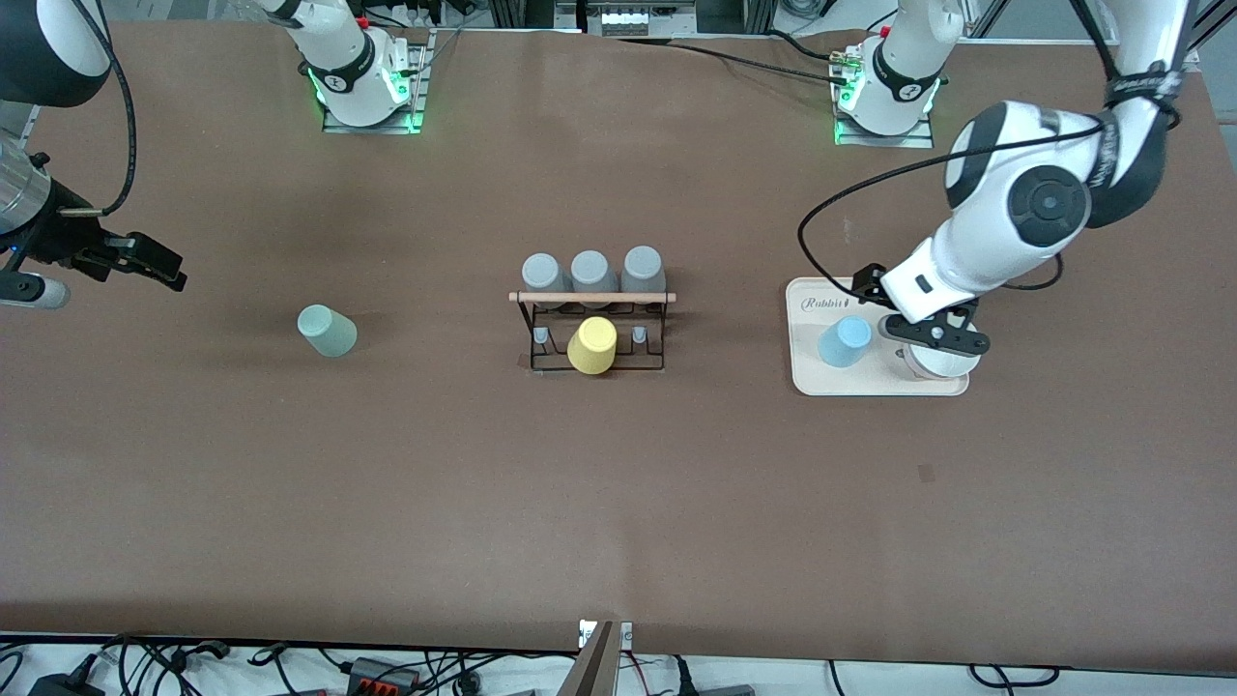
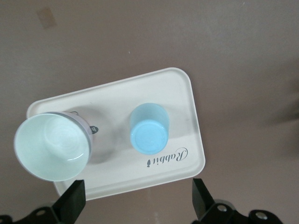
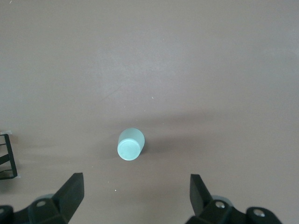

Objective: Hang scattered cups on rack with three cups
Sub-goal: 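Reach the left gripper down to the blue cup on the tray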

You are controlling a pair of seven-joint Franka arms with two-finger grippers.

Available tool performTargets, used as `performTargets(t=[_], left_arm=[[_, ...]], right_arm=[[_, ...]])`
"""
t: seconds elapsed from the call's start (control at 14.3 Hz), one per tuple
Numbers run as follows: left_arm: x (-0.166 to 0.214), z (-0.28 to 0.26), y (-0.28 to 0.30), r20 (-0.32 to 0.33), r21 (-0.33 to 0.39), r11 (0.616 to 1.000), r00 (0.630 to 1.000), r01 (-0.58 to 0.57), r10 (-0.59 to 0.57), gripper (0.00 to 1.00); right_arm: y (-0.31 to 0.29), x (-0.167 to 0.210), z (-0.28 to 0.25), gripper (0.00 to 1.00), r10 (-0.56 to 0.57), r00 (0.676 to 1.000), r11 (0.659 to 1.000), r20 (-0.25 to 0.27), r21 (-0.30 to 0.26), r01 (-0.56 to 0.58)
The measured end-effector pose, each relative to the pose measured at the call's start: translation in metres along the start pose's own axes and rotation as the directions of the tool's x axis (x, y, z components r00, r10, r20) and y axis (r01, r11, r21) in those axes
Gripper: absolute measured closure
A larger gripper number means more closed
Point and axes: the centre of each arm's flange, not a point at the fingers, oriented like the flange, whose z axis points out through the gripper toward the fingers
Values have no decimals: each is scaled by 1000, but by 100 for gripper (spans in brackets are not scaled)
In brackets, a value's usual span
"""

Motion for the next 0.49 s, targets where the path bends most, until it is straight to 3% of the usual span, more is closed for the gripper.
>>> performTargets(t=[0.21,0.49], left_arm=[[-13,55,1,-71,-7,1000,997,-3,2,0],[-14,85,7,-100,-19,1000,995,-14,12,0]], right_arm=[[0,0,0,0,0,1000,1000,0,0,0],[2,1,-3,0,4,1000,1000,-4,0,-4]])
